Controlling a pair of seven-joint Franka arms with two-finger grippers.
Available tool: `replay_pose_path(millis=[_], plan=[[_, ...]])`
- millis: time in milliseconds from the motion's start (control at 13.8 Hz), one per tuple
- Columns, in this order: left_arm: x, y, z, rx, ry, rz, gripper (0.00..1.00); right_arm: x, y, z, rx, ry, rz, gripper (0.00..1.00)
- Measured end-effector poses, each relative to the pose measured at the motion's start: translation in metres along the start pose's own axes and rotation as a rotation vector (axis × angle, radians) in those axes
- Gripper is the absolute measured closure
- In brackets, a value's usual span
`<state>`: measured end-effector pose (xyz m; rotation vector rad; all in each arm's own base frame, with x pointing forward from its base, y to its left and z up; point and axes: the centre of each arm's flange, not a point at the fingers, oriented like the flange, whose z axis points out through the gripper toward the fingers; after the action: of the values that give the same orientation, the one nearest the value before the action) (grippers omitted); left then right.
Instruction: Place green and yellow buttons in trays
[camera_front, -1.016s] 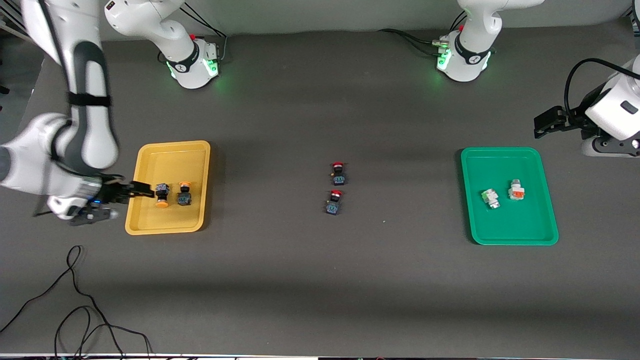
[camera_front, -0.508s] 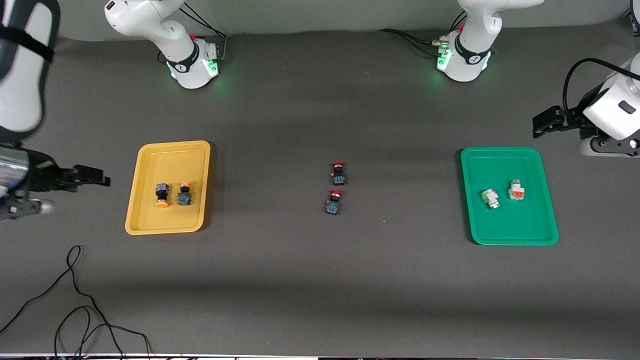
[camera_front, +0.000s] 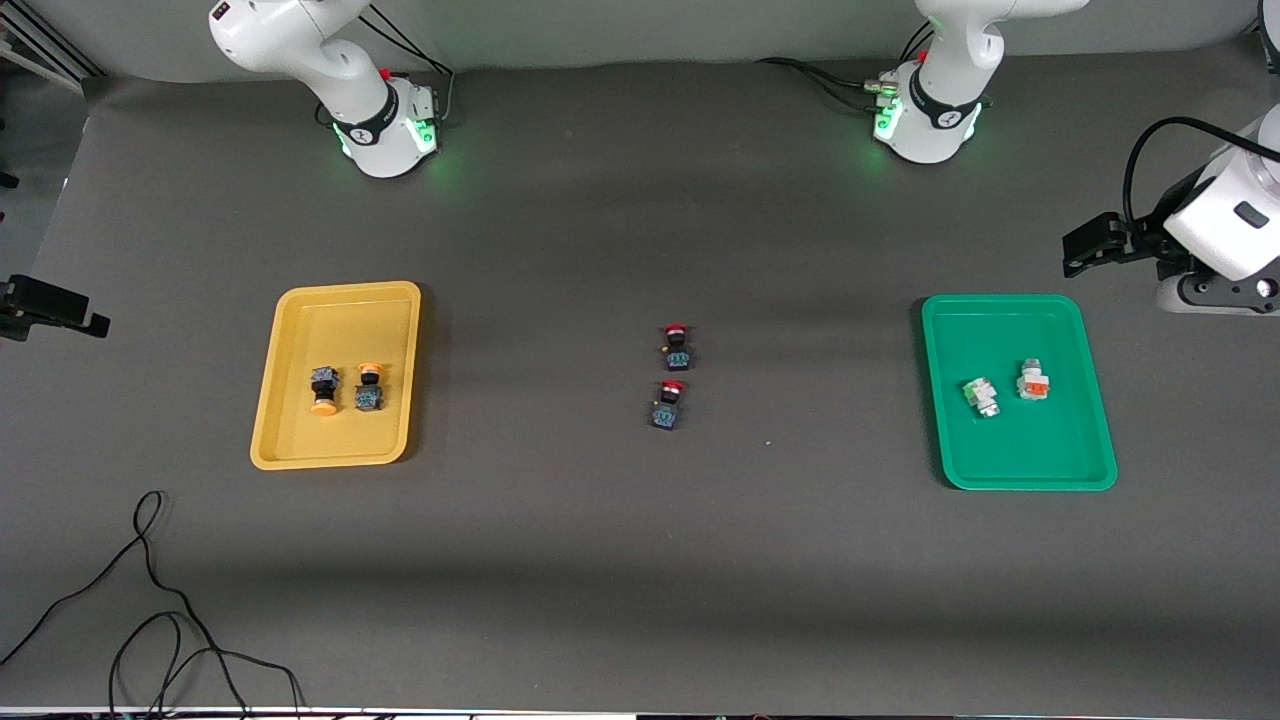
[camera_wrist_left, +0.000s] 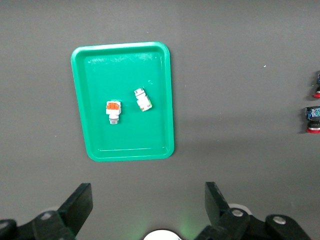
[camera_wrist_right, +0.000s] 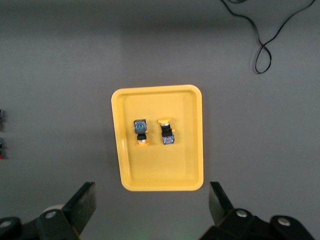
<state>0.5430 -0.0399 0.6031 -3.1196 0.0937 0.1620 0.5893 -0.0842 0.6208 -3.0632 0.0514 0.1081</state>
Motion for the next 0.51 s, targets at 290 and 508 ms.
replay_pose_path(millis=[290,508], plan=[[0.000,0.001,-0.001,0.000,0.003,0.001,0.00,0.002,-0.021,0.006,-0.006,-0.023,-0.017,0.00],[0.000,0.001,-0.002,0.000,0.004,0.001,0.00,0.003,-0.026,0.008,-0.012,-0.027,-0.004,0.00]])
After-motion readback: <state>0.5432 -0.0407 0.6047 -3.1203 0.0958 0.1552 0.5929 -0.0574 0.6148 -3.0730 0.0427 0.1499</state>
